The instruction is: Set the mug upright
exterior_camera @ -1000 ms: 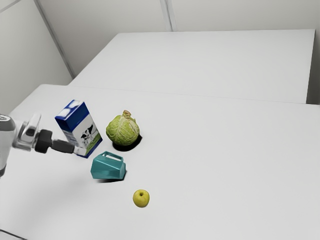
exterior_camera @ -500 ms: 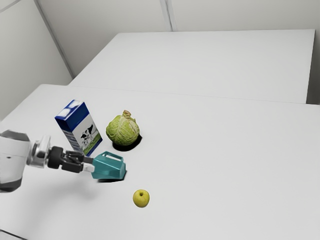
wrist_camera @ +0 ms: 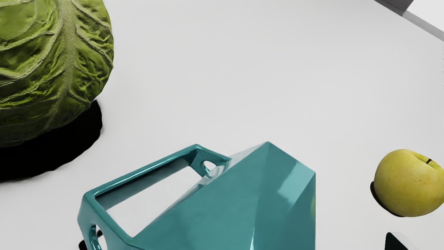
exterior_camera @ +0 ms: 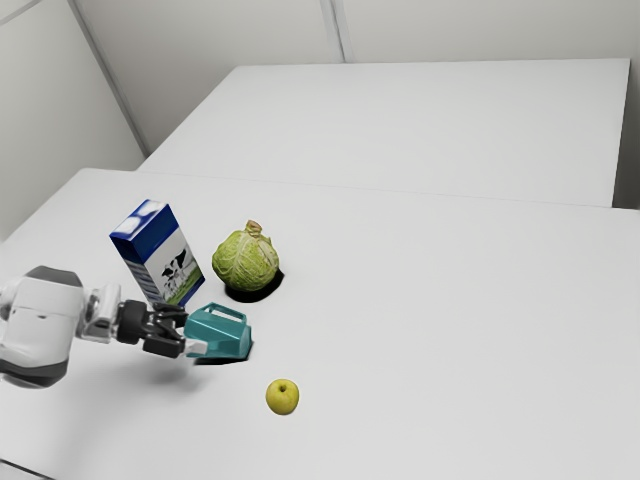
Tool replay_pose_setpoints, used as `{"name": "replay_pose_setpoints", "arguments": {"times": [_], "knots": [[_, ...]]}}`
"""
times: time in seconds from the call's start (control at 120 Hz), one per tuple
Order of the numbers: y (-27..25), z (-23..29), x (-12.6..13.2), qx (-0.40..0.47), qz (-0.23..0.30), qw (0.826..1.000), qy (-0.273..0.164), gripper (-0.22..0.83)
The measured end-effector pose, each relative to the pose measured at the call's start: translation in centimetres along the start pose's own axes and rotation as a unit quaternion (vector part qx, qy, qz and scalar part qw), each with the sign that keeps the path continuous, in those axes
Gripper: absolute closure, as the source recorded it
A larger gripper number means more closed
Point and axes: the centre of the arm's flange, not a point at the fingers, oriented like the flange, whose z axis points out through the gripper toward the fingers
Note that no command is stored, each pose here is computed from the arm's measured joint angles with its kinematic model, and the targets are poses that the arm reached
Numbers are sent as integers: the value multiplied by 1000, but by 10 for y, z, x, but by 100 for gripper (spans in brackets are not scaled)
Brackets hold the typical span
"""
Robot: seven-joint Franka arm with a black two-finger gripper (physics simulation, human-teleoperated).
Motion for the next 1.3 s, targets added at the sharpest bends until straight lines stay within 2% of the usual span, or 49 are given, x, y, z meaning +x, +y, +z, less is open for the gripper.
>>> {"name": "replay_pose_setpoints", "arguments": {"times": [0.142,0.258,0.392,0.483,0.583,0.742,0.942,1.158,1.3], "knots": [[2,13,3,-3,16,1000,1,4],[3,18,6,-3,27,1000,4,21],[2,16,13,6,40,999,10,47],[-2,9,16,17,47,999,15,60],[-11,-1,24,31,59,998,20,68],[-16,-5,34,38,74,996,22,75],[-10,10,47,30,86,995,31,77],[26,27,96,24,135,990,32,78],[47,47,131,17,152,988,1,79]]}}
